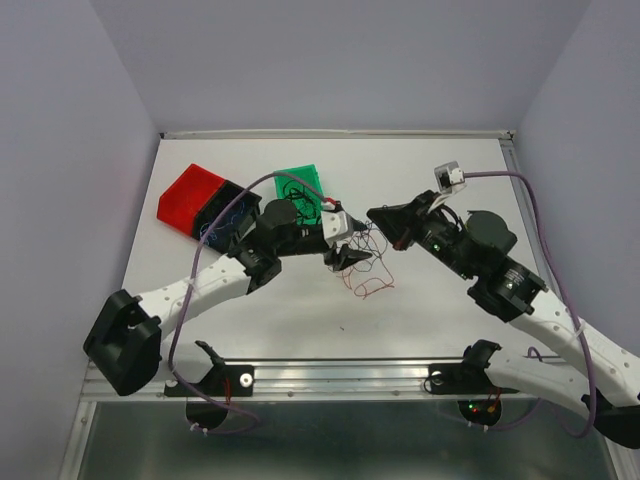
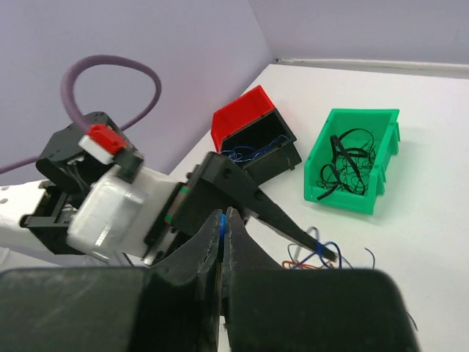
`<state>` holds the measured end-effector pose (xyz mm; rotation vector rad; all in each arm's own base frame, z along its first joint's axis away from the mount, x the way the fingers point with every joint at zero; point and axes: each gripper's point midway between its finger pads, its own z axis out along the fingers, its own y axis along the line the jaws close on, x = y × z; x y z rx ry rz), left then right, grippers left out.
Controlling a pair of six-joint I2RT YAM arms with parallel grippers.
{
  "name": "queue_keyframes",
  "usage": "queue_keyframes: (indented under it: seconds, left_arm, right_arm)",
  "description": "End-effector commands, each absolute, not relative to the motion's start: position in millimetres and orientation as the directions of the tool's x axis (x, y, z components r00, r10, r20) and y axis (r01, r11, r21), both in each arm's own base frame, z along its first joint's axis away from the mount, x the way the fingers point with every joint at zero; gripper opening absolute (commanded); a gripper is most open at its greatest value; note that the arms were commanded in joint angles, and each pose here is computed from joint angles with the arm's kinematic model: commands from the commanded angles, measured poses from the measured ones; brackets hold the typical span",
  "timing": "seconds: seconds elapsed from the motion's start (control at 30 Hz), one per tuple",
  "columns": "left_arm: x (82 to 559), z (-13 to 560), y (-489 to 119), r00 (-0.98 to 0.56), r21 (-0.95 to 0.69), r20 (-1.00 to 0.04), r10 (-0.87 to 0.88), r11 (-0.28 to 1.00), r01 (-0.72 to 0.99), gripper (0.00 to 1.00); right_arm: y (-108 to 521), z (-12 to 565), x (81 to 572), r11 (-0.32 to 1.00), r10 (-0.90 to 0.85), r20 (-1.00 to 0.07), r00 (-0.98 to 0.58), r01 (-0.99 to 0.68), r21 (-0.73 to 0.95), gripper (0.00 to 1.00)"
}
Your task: Untangle the cables
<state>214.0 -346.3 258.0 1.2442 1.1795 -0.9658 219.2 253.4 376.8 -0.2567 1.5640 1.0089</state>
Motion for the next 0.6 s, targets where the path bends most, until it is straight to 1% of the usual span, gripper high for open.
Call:
queue_keyframes:
  seconds: [0.0,0.03,0.1,0.13,0.17,0.2,0.23,0.33,0.37,0.47,0.57]
  left_arm:
    - [237.1,267.1,-371.9,0.189,0.196,-0.98,0.054,0.187,0.963,0.69]
    - [238.3,260.6,-374.3,0.185,0.194,-0.981,0.067,0.188,0.963,0.68]
    - [245.1,243.2,-379.2,0.166,0.187,-0.98,0.109,0.22,0.957,0.59]
    - [245.5,237.4,-380.8,0.162,0.186,-0.979,0.124,0.216,0.959,0.55]
    - [246.7,231.3,-382.6,0.154,0.182,-0.978,0.139,0.213,0.96,0.51]
    - [247.5,227.8,-382.6,0.148,0.179,-0.978,0.148,0.217,0.96,0.37]
    - [247.0,225.0,-382.3,0.146,0.177,-0.977,0.153,0.214,0.961,0.33]
    - [245.4,210.4,-381.6,0.135,0.171,-0.974,0.18,0.203,0.964,0.33]
    - [245.0,206.4,-381.4,0.131,0.169,-0.973,0.188,0.2,0.965,0.33]
    - [245.5,189.7,-383.7,0.105,0.147,-0.971,0.217,0.191,0.971,0.33]
    - [249.7,170.5,-386.7,0.068,0.12,-0.965,0.254,0.194,0.974,0.31]
  right_arm:
    - [250.4,440.4,212.2,0.533,0.474,-0.86,-0.187,-0.717,0.45,0.0]
    - [247.1,455.5,208.9,0.523,0.493,-0.854,-0.168,-0.727,0.445,0.01]
    - [242.4,473.8,204.2,0.511,0.516,-0.845,-0.143,-0.74,0.437,0.01]
    - [239.7,482.1,202.7,0.508,0.528,-0.839,-0.131,-0.743,0.436,0.01]
    - [232.9,502.4,198.1,0.498,0.558,-0.823,-0.105,-0.751,0.433,0.01]
    - [228.3,510.4,197.6,0.503,0.571,-0.816,-0.088,-0.748,0.433,0.0]
    - [222.8,521.0,195.4,0.504,0.587,-0.807,-0.069,-0.749,0.43,0.0]
    - [199.0,559.9,186.3,0.514,0.645,-0.764,0.01,-0.746,0.424,0.01]
    - [186.6,580.8,179.8,0.514,0.672,-0.739,0.049,-0.748,0.419,0.0]
    - [169.8,610.2,169.3,0.51,0.708,-0.699,0.098,-0.756,0.411,0.01]
    - [147.4,651.8,152.6,0.493,0.756,-0.636,0.154,-0.773,0.399,0.01]
